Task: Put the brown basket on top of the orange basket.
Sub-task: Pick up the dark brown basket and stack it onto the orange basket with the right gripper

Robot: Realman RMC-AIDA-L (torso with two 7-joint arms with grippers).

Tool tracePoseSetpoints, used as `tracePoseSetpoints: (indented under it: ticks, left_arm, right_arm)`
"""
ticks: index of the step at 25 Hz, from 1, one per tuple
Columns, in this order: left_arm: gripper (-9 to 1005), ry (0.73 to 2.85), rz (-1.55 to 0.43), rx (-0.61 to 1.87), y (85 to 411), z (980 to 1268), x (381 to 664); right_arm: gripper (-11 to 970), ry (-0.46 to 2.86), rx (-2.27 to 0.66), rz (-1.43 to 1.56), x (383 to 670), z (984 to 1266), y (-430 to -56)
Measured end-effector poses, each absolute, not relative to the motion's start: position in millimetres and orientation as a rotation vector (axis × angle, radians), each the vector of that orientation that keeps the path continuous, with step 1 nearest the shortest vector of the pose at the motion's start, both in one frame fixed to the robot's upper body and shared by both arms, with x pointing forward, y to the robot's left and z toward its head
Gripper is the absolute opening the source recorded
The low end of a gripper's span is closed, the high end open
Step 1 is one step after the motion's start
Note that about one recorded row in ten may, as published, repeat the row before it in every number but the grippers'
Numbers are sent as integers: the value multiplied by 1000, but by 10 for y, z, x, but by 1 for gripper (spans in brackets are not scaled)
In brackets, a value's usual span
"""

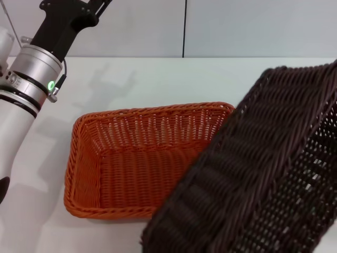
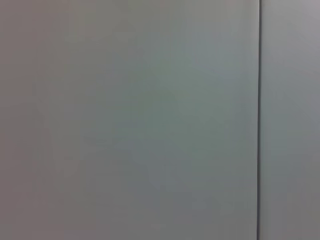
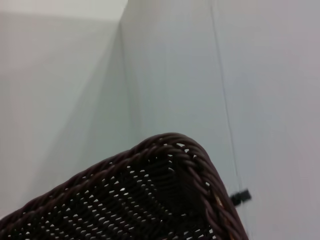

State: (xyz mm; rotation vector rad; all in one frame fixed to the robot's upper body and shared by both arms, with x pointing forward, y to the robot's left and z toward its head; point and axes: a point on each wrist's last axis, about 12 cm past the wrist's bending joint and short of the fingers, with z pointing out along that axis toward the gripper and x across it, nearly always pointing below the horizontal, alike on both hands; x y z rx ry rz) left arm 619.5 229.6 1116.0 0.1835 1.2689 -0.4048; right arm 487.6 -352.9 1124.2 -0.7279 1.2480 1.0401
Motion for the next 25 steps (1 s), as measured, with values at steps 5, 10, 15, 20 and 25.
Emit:
tracePoseSetpoints:
  ticks: [5, 10, 15, 20, 25]
  left_arm:
    - [844, 1276, -398, 170, 2292, 11181, 6237]
    - [844, 1288, -394, 141, 2314, 11190, 6272]
    - [844, 1292, -391, 155, 2290, 11201, 6292]
    - [844, 1298, -390, 164, 2261, 11216, 6321]
    - [844, 1310, -391, 181, 2204, 11249, 6377]
  right_arm:
    - [162, 1184, -626, 1012, 4776, 11145, -3443]
    - [162, 1146, -547, 990, 4667, 11010, -3301]
    - [162, 1089, -423, 965, 4517, 10847, -3125]
    - [161, 1048, -334, 940, 4414, 10743, -2980]
    - [161, 1020, -238, 908, 4352, 10661, -2811]
